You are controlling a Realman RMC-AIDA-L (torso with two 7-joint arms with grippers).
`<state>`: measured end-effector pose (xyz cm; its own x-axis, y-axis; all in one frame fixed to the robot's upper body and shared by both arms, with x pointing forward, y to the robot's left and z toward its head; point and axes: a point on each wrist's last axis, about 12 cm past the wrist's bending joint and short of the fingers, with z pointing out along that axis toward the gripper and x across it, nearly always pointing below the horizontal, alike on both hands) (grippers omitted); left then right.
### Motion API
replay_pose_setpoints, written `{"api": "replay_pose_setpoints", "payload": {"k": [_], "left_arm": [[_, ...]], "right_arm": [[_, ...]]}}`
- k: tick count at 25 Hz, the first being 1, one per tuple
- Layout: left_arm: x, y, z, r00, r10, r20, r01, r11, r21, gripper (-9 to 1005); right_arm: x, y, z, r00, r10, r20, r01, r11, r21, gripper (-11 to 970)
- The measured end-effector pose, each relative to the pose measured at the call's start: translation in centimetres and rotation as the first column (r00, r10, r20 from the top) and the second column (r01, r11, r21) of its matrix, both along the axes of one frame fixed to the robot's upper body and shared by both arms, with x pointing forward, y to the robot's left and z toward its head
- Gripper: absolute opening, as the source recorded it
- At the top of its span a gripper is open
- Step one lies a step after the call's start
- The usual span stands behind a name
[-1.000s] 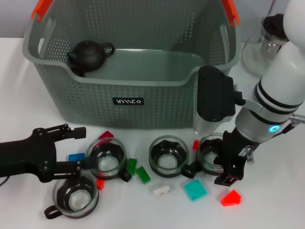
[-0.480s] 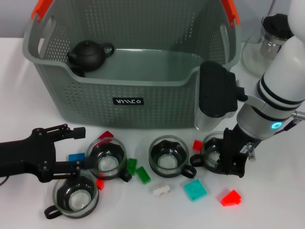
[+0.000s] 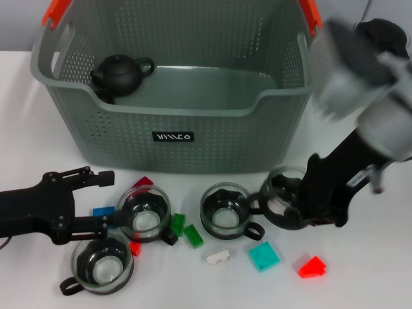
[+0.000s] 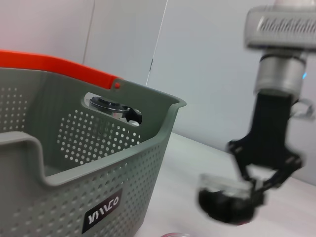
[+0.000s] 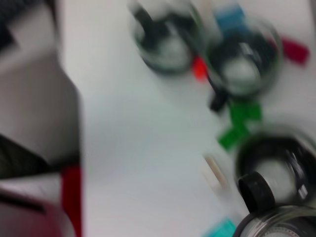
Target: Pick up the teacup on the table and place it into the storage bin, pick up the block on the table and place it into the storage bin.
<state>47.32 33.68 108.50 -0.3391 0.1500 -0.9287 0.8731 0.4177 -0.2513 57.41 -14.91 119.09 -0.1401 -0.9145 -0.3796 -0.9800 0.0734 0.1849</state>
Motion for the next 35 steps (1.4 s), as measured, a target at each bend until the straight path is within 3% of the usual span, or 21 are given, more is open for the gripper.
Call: {"api": "replay_pose_setpoints", "payload": {"k": [3, 6, 9, 12, 15, 16, 18, 24, 28, 35], "left_arm": [[0.1, 0.1, 0.0, 1.0, 0.007, 0.001, -0.007, 1.0, 0.004, 860], [0.1, 0.2, 0.0, 1.0, 0.021, 0.004, -0.021, 1.0, 0.003, 860], [0.2, 0.2, -0.1, 1.0, 0.028, 0.004, -0.028, 1.0, 0.0, 859], [0.2, 0.2, -0.1, 0.999, 0.033, 0.004, -0.033, 0.999, -0.004, 859], [0.4, 0.0, 0.0, 0.999, 0.034, 0.007, -0.034, 0.999, -0.013, 859], [0.5, 0.0, 0.0, 0.999, 0.033, 0.007, -0.033, 0.999, -0.015, 859], [0.7, -0.3, 0.1, 1.0, 0.026, 0.009, -0.026, 0.999, -0.021, 859], [0.6, -0.7, -0.1, 0.999, 0.039, 0.012, -0.038, 0.998, -0.043, 860], [0.6, -0.7, -0.1, 0.998, 0.055, 0.014, -0.055, 0.997, -0.055, 860], [0.4, -0.6, -0.3, 0.997, 0.076, 0.012, -0.076, 0.995, -0.06, 860]], "right_arm": [[-0.1, -1.7, 2.2, 0.999, 0.007, -0.042, 0.001, 0.986, 0.169, 53], [0.1, -3.3, 4.1, 1.0, -0.024, -0.018, 0.029, 0.931, 0.365, 54], [0.1, -4.5, 5.8, 0.999, -0.052, 0.012, 0.037, 0.838, 0.545, 54], [0.8, -4.8, 7.4, 0.989, -0.142, 0.05, 0.067, 0.711, 0.7, 54], [2.5, -4.0, 8.5, 0.953, -0.292, 0.082, 0.114, 0.595, 0.796, 53], [3.2, -3.4, 8.9, 0.94, -0.329, 0.09, 0.127, 0.584, 0.802, 53], [4.8, -1.8, 9.4, 0.912, -0.398, 0.101, 0.17, 0.589, 0.79, 53], [9.2, 4.3, 9.3, 0.836, -0.519, 0.178, 0.317, 0.722, 0.615, 53], [11.4, 7.0, 8.4, 0.755, -0.62, 0.211, 0.433, 0.715, 0.549, 54], [13.2, 9.2, 3.8, 0.691, -0.678, 0.252, 0.522, 0.708, 0.475, 54]]}}
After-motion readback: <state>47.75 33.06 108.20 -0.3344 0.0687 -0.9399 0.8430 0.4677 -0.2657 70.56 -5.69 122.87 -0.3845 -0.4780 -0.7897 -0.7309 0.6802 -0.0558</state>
